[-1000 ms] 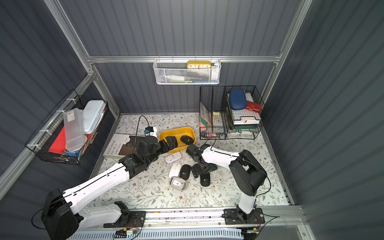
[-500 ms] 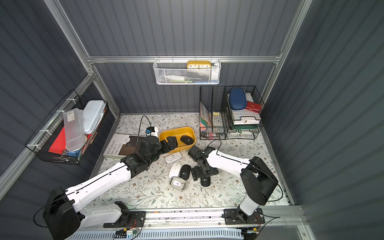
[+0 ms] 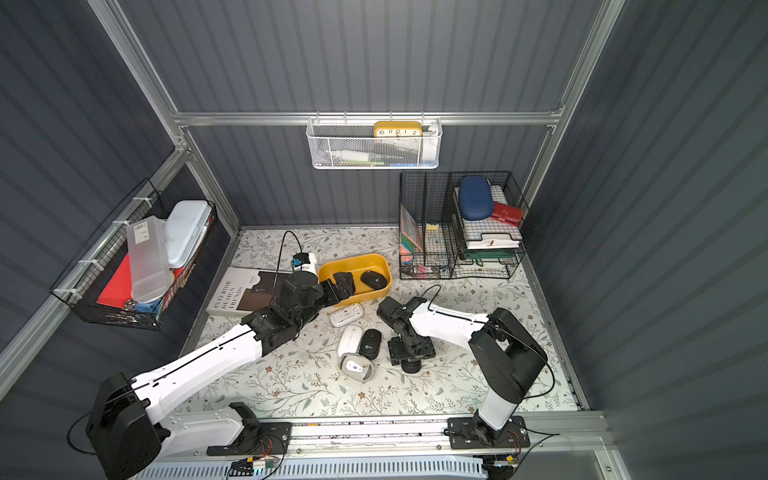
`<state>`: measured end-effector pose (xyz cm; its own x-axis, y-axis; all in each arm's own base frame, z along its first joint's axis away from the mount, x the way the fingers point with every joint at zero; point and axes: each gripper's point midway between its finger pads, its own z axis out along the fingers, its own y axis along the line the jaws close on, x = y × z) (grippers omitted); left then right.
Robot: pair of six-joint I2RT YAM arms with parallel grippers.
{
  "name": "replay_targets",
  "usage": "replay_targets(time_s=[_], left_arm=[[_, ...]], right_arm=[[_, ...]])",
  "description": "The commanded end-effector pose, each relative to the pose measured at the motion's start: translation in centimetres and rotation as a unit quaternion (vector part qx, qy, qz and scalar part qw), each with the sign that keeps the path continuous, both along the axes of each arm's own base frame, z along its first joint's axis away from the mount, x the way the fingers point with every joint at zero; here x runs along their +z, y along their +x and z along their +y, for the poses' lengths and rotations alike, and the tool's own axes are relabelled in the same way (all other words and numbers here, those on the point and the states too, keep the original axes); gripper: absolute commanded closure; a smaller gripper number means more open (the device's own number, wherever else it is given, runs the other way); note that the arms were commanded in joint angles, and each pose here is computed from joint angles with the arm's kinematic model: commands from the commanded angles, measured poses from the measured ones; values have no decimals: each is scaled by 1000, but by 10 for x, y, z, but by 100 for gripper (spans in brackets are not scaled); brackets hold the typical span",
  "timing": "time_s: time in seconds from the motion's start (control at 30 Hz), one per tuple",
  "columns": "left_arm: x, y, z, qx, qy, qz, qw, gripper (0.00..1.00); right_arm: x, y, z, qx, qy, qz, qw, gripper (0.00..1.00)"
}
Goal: Put the mouse in the storage box
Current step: Pick up the mouse from the center of the board.
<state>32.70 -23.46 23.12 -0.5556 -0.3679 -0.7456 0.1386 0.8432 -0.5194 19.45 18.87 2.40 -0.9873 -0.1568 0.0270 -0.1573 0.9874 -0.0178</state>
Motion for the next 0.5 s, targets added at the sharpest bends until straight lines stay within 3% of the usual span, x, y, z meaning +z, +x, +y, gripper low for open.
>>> replay_targets(time_s=[0.0, 0.27, 0.47], left_arm=[[9, 1, 6, 10, -4, -16, 1000, 1], [19, -2, 16, 27, -14, -29, 999, 1], [36, -8, 33, 57, -30, -48, 997, 1]], right_arm=[[-3, -3, -2, -6, -8, 8, 1000, 26], [9, 2, 2, -3, 2, -5, 1000, 48], [41, 19, 6, 14, 3, -39, 999, 53]])
